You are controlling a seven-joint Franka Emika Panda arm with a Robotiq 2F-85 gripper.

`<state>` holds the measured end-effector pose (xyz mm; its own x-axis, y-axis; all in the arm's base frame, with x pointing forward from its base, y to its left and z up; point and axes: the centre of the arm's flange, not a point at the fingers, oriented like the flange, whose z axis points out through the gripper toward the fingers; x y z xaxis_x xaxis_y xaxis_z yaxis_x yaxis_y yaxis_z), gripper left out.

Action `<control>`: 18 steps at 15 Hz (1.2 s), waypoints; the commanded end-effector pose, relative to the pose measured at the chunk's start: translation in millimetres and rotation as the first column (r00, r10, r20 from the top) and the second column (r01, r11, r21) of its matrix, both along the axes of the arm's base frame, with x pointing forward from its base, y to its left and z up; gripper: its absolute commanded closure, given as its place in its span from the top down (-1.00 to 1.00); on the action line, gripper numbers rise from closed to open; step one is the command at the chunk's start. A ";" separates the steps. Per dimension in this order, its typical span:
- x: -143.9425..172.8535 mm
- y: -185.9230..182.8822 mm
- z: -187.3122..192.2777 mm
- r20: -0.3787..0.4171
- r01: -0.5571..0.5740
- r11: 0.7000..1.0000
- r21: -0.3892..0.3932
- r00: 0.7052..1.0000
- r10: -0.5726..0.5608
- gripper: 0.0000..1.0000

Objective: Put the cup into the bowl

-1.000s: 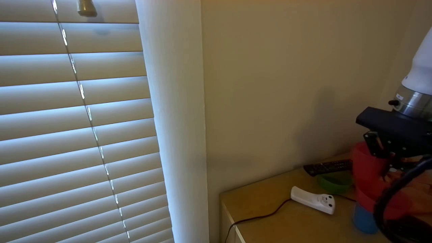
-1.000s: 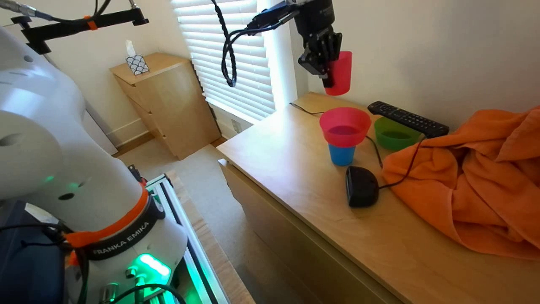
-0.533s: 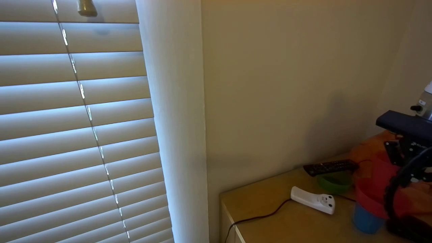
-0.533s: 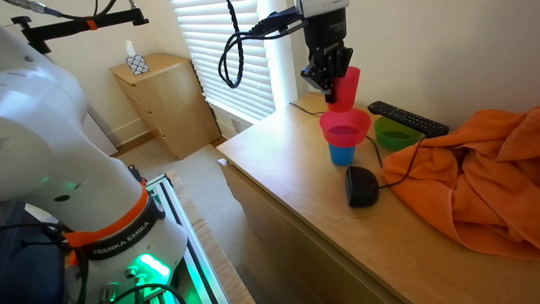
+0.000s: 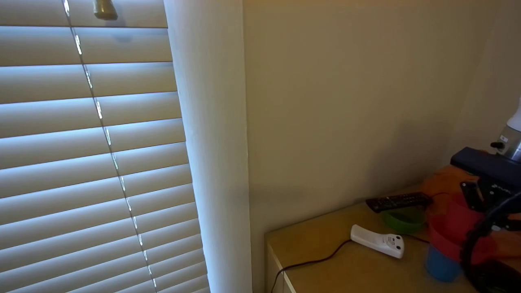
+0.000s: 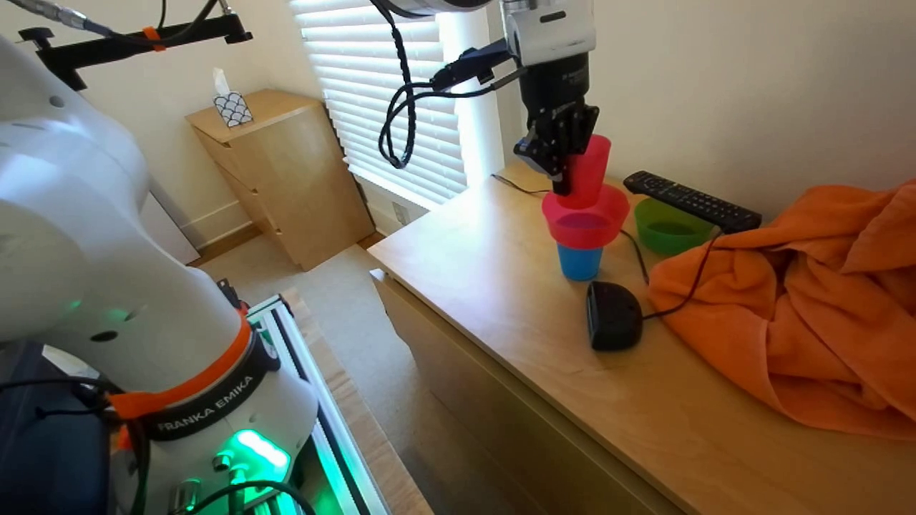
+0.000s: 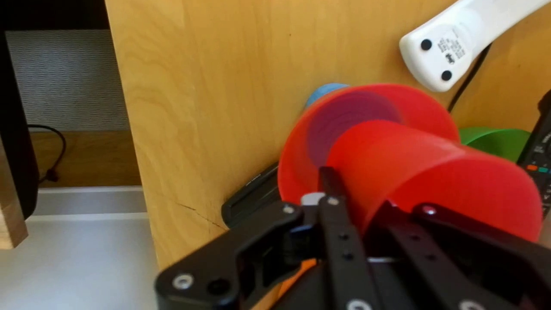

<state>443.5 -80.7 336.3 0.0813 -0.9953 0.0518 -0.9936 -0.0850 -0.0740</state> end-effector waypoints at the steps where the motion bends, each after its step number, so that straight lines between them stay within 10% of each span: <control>1: -3.6 -5.4 -15.4 -0.011 0.019 1.000 -0.018 1.000 -0.019 -0.98; 13: 5.3 1.6 -39.5 0.000 -0.076 0.997 -0.015 0.997 0.076 -0.98; 14: 4.0 1.9 -37.7 -0.005 -0.082 0.997 -0.015 0.997 0.082 -0.41; 18: -5.1 2.9 -16.9 0.024 -0.089 0.996 -0.014 0.996 0.089 0.02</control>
